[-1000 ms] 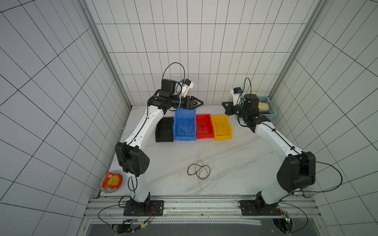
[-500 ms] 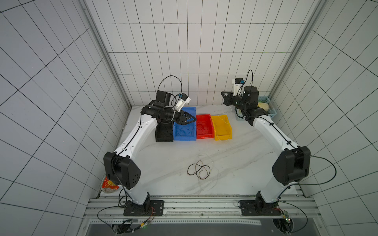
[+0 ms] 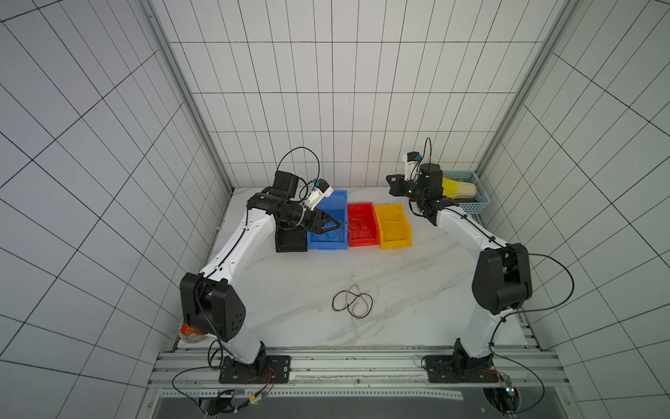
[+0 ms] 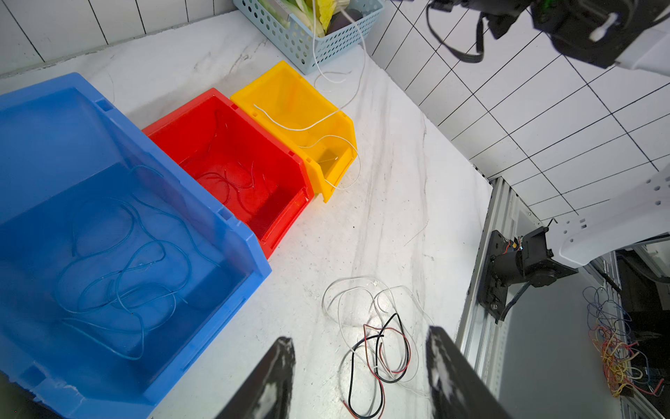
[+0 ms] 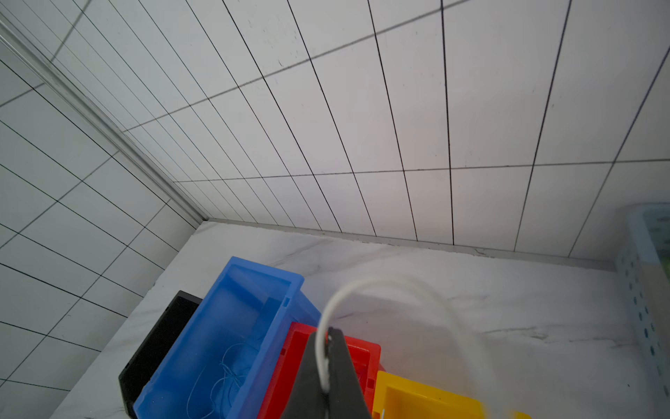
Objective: Untangle and sort cables by color
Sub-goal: Place the cable in the bin.
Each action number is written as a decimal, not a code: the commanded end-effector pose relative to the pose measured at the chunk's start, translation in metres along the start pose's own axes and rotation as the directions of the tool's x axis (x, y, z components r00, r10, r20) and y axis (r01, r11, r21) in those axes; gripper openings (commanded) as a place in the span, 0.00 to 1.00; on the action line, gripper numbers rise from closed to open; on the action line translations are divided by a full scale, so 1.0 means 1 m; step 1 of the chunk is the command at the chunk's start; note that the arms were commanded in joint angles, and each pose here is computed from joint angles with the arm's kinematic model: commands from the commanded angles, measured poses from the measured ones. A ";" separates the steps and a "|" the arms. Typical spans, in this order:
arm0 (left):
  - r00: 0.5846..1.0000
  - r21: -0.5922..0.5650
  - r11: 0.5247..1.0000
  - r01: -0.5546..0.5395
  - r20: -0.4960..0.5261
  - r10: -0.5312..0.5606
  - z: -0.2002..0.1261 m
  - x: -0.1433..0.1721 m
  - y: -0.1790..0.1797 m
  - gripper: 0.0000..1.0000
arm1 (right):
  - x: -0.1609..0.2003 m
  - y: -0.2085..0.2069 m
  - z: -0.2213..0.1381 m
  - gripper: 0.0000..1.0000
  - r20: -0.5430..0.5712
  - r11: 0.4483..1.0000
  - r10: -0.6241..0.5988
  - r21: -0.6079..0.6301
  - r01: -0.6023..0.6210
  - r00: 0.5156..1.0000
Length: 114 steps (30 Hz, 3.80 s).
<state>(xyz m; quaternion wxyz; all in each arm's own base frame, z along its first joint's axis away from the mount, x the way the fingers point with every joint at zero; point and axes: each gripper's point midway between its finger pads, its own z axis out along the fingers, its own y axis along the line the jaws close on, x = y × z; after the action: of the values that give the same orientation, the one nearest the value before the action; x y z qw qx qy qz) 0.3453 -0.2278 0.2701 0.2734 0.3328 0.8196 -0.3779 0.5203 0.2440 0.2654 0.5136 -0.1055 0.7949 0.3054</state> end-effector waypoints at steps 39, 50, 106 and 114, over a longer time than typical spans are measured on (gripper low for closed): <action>1.000 0.005 1.000 -0.008 -0.006 0.008 0.001 0.011 -0.001 0.56 | 0.006 0.017 -0.001 0.00 -0.024 0.998 -0.059 0.014 0.059 0.998; 1.000 0.008 1.000 -0.003 -0.009 0.003 0.003 0.012 -0.001 0.56 | 0.041 -0.043 -0.001 0.00 -0.158 0.936 -0.238 0.225 0.270 0.958; 0.999 -0.039 0.998 -0.039 -0.031 0.037 0.001 0.025 0.003 0.56 | 0.090 -0.067 -0.007 0.58 -0.412 0.922 0.013 0.358 0.149 0.911; 0.993 -0.031 0.997 -0.076 -0.093 0.073 0.022 0.051 0.008 0.56 | 0.048 -0.048 -0.040 0.64 -0.373 0.916 -0.035 0.360 0.180 0.927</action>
<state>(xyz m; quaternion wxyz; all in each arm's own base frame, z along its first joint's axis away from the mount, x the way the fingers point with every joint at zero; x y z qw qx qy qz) 0.3300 -0.2198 0.2286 0.2499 0.3450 0.8335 -0.3519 0.5017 0.1948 0.1755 0.3649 -0.0935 0.9213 0.0966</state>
